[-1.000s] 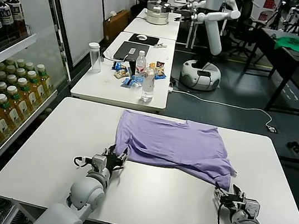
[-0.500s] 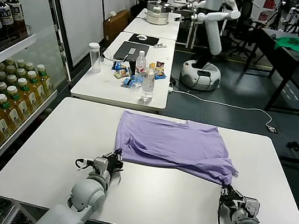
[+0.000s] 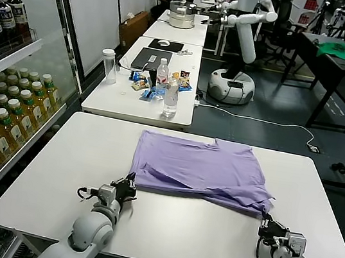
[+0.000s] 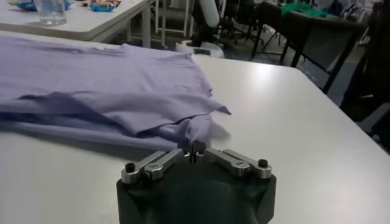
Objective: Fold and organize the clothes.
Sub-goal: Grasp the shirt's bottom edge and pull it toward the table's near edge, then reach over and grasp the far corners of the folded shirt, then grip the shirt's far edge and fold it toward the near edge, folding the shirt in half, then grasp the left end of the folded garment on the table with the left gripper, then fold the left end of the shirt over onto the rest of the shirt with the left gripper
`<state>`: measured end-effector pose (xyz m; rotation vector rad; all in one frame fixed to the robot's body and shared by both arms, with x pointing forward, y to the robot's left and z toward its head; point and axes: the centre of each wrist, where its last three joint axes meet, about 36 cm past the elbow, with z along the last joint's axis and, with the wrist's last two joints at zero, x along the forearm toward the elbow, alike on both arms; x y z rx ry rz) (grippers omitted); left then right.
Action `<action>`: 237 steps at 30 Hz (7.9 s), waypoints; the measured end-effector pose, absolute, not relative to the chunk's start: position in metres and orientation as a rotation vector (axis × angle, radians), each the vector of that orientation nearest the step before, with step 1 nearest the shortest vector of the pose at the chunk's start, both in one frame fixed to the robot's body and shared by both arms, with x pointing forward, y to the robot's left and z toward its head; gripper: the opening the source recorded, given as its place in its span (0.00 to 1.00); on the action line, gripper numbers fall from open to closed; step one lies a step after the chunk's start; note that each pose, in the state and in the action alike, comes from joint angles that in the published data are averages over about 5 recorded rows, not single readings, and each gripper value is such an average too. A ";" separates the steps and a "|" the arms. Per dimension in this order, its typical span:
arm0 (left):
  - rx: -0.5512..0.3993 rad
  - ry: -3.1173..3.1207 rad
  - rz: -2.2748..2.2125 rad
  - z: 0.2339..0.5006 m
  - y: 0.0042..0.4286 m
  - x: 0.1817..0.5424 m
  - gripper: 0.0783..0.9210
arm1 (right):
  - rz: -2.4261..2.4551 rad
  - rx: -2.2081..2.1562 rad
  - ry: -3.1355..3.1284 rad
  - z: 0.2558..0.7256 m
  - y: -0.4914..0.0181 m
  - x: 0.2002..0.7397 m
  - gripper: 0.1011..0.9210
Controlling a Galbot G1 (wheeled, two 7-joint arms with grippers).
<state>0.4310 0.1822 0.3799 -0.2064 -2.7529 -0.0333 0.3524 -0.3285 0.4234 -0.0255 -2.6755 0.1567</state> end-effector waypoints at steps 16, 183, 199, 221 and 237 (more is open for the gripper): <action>-0.223 -2.741 0.012 0.391 0.186 0.373 0.03 | 0.301 0.014 -2.638 0.441 -0.328 0.301 0.02; -0.382 -2.647 0.032 0.419 0.222 0.381 0.30 | 0.163 0.094 -2.717 0.486 -0.337 0.334 0.32; -0.226 -2.736 0.036 0.412 0.177 0.349 0.83 | 0.201 0.095 -2.705 0.481 -0.325 0.321 0.85; 0.023 -2.689 -0.009 0.372 0.139 0.339 0.36 | 0.205 0.107 -2.715 0.485 -0.319 0.312 0.88; 0.159 -2.724 -0.012 0.398 0.248 0.371 0.06 | 0.196 0.104 -2.731 0.488 -0.319 0.312 0.88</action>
